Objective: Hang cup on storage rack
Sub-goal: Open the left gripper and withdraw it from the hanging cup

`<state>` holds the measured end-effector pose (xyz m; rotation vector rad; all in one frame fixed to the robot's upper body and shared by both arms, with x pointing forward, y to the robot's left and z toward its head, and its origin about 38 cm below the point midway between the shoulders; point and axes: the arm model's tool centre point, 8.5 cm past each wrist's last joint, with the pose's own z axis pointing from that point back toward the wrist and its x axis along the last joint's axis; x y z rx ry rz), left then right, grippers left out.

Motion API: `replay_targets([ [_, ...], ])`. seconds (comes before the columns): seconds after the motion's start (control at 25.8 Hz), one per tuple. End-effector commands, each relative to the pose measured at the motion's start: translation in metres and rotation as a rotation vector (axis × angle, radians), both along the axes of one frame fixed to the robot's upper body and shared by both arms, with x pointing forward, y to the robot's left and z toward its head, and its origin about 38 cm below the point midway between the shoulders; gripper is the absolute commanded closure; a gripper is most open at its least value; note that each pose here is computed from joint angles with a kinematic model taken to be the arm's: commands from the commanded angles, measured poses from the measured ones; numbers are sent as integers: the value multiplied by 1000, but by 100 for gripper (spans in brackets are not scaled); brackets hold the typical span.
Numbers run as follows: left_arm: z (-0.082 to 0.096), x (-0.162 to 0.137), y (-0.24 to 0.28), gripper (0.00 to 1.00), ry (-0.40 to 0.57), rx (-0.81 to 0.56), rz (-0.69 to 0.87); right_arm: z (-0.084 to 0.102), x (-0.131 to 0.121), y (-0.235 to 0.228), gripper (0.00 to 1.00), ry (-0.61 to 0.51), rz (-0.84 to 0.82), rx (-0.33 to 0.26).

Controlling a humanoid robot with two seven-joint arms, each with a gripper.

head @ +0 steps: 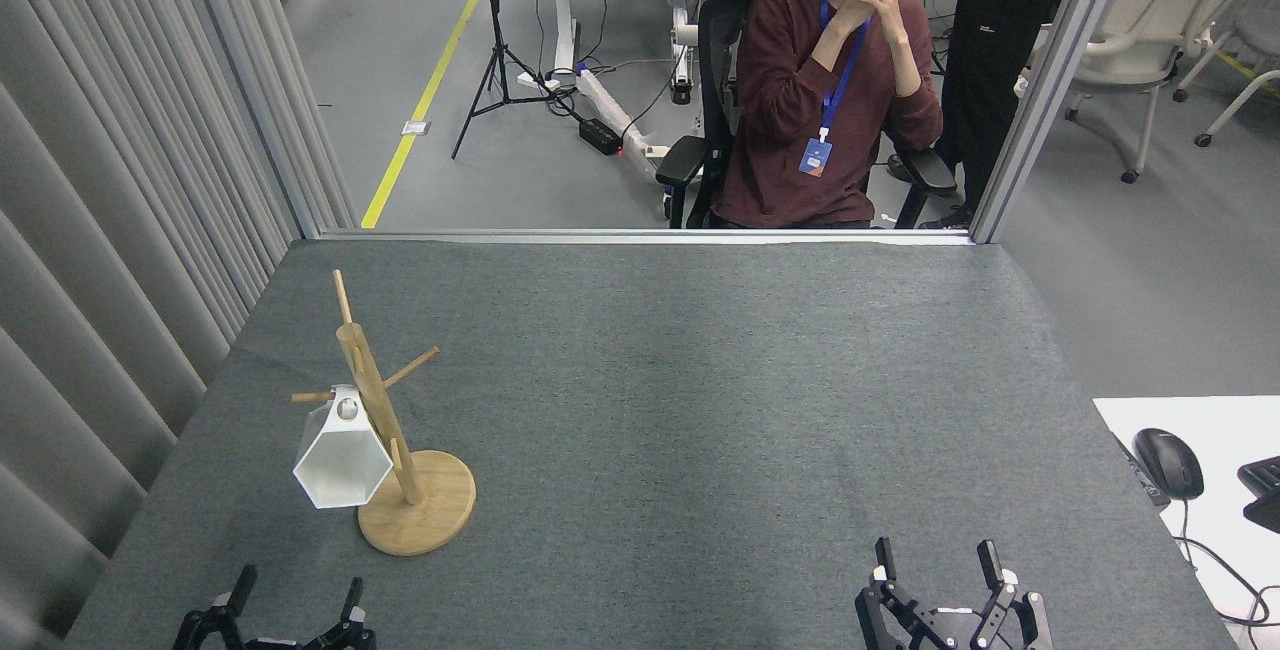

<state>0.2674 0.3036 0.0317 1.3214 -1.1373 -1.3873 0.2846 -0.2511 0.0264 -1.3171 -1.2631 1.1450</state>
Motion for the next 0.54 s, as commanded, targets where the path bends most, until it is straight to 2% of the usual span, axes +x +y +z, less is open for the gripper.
replay_targets([
  [0.0,2,-9,2,0,23,-112,-17,-6,-25,-6,2,37,12,-21],
  [0.19,8,-16,-5,0,-23,-114,-54,-9,-63,-5,2,77,7,-21],
  [0.5,8,-21,-7,0,-43,-158,-65,-4,-83,-15,2,90,-4,-53],
])
